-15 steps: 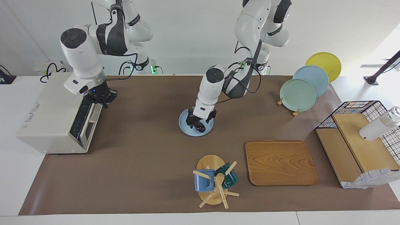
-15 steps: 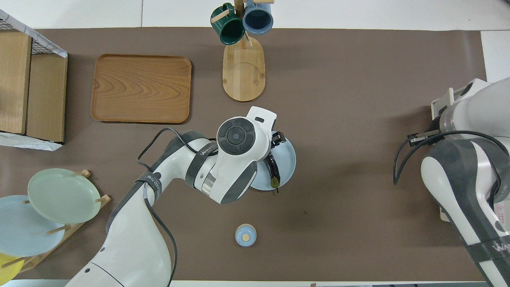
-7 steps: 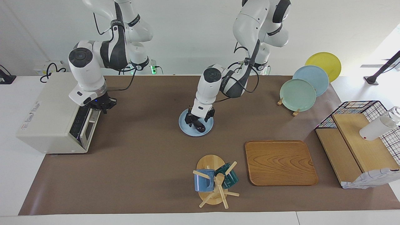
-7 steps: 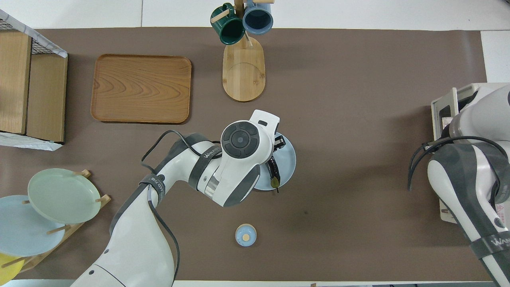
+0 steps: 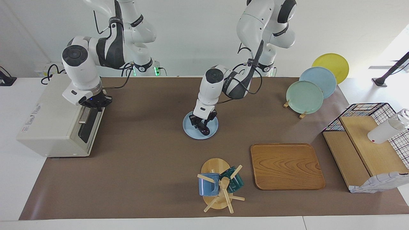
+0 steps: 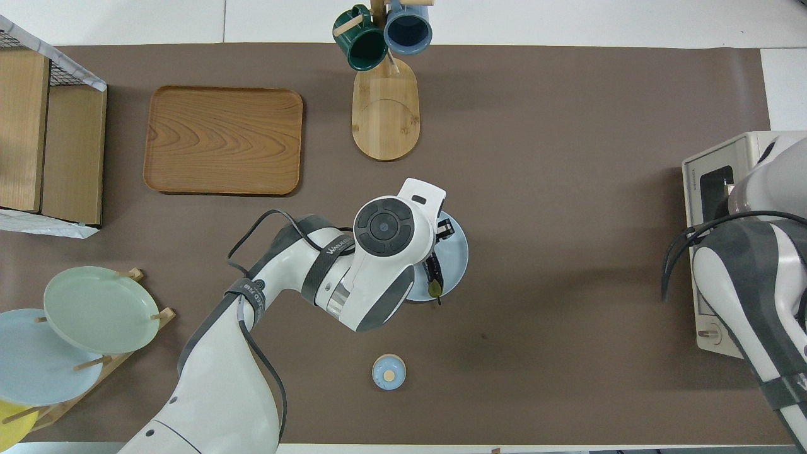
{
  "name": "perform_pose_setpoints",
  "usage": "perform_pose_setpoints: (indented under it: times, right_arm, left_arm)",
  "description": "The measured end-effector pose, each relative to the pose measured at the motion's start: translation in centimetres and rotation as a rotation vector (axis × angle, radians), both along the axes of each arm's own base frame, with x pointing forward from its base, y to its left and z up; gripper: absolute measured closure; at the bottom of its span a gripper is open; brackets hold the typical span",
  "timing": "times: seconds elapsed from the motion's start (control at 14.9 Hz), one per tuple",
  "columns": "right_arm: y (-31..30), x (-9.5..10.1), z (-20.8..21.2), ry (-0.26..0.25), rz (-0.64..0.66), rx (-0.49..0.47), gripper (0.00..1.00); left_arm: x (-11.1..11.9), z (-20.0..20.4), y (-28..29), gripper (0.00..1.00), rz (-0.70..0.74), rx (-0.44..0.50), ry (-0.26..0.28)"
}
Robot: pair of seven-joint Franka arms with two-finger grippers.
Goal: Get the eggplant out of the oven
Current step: 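Lift the eggplant with the left gripper and carry it to the tray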
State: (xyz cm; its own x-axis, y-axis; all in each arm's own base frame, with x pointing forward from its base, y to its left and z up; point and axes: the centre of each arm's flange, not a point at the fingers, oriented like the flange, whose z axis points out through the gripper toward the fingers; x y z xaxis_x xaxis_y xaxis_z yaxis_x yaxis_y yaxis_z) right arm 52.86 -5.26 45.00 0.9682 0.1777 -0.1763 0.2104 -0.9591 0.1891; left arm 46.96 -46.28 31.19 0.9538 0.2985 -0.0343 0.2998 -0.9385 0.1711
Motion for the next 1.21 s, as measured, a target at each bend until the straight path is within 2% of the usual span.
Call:
perform_pose_setpoints:
  times: [0.07, 0.13, 0.27, 0.34, 0.54, 0.67, 0.74, 0.94, 1.21]
  right_arm:
    - [0.0, 0.1, 0.8, 0.001, -0.003, -0.002, 0.99]
    - [0.1, 0.3, 1.8, 0.003, -0.008, -0.002, 0.91]
    - [0.4, 0.5, 4.3, 0.004, -0.033, 0.03, 0.71]
    - [0.6, 0.6, 6.1, -0.004, -0.051, 0.063, 0.62]
    - [0.9, 0.4, 11.8, -0.03, -0.076, 0.104, 0.29]
    - [1.3, 0.2, 13.5, -0.044, -0.081, 0.137, 0.07]
    - [1.4, 0.2, 13.7, -0.049, -0.081, 0.144, 0.0]
    - [1.6, 0.2, 13.9, -0.053, -0.08, 0.151, 0.0]
    - [1.8, 0.2, 13.9, -0.046, -0.076, 0.153, 0.0]
  left_arm:
    - [-0.1, -0.2, 0.1, 0.42, 0.001, 0.0, -0.001]
    - [-0.1, -0.3, 0.1, 0.43, 0.002, 0.0, -0.002]
    - [-0.1, -0.3, 0.2, 0.6, 0.002, -0.001, -0.003]
    - [-0.1, -0.2, 0.2, 0.62, 0.003, -0.002, -0.005]
    - [0.3, -0.1, 0.6, 0.62, 0.008, 0.0, -0.007]
    - [0.7, 0.8, 1.1, 0.62, 0.001, 0.0, -0.015]
    - [1.3, 1.8, 1.8, 0.62, -0.012, 0.001, -0.021]
    - [4.5, 6.7, 6.3, 0.62, -0.058, 0.009, -0.034]
    - [10.7, 11.2, 13.4, 0.62, -0.111, 0.01, -0.072]
